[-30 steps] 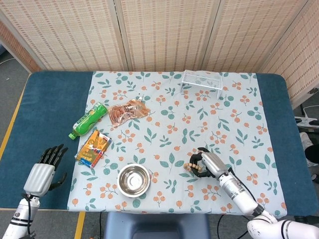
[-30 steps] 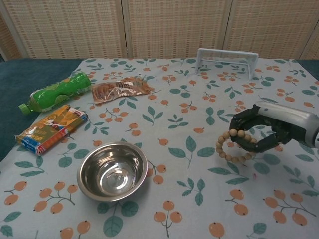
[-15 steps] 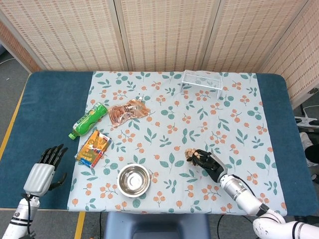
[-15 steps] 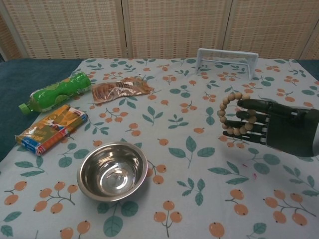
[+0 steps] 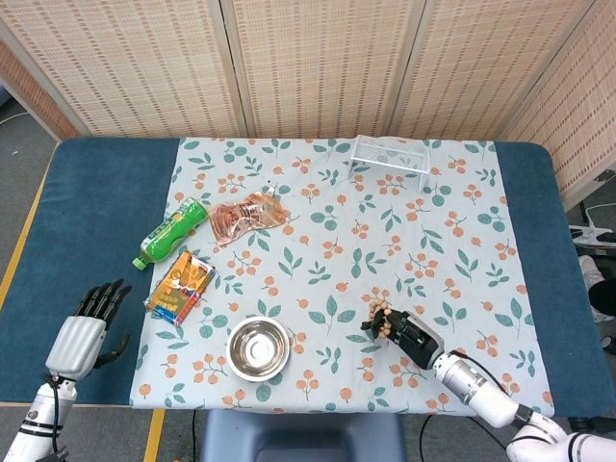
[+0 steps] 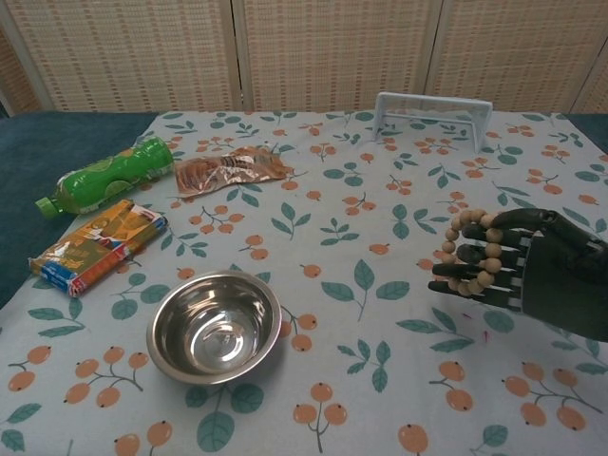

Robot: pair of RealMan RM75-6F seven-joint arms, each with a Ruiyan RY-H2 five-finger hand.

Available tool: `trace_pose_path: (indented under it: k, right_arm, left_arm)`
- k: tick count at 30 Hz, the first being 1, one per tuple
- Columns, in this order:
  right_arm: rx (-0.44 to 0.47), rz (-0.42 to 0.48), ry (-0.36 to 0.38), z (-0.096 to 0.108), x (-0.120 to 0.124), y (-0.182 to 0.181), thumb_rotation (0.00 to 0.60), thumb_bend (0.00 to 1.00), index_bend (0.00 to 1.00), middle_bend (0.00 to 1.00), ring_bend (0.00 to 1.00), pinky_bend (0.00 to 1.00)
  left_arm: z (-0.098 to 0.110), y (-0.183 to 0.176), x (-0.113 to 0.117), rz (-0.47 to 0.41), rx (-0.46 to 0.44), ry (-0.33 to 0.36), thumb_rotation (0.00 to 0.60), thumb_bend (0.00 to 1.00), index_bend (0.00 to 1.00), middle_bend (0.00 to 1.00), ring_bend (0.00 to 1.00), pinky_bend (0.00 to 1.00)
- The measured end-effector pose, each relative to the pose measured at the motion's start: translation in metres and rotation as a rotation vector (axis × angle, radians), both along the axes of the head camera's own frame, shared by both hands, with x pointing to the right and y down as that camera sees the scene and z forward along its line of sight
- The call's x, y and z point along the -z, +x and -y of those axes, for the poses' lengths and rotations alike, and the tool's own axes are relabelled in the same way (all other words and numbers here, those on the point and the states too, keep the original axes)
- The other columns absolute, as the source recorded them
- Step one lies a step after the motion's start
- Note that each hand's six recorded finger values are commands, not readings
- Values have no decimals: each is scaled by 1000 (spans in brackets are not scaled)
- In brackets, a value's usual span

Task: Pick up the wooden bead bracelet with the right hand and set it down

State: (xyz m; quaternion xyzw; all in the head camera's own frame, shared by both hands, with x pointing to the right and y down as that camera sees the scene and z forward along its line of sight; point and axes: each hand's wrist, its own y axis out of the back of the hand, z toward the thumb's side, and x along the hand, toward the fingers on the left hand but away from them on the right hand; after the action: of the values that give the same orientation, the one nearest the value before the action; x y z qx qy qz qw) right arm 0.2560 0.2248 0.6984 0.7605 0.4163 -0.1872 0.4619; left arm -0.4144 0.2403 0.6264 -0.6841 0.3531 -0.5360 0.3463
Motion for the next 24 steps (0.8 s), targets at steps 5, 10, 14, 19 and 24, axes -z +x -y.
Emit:
trace_pose_path:
  k: [5,10,14,19,24]
  right_arm:
    - [53,-12,14,2,-4,-8,170,400,444,533,263,118]
    - [84,-21,26,2,-5,-13,160,387,429,520,253,120]
    - [93,-6,22,1,-4,-18,155,478,454,518,251,120]
    - [69,20,9,-2,-5,-18,153,580,461,518,251,120]
    - [82,36,14,-2,-4,-21,153,599,464,517,251,120]
  left_arm:
    - [0,0,-1,1,-1,-3,600,436,0,0,0,101]
    - [0,0,-1,1,-1,-2,600,435,0,0,0,101]
    - [0,0,0,-1,0,-1,600,435,0,0,0,101]
    - [0,1,0,-2,-2,-1,600,435,0,0,0,101]
    - [0,1,1,-3,-2,1,600,434,0,0,0,101]
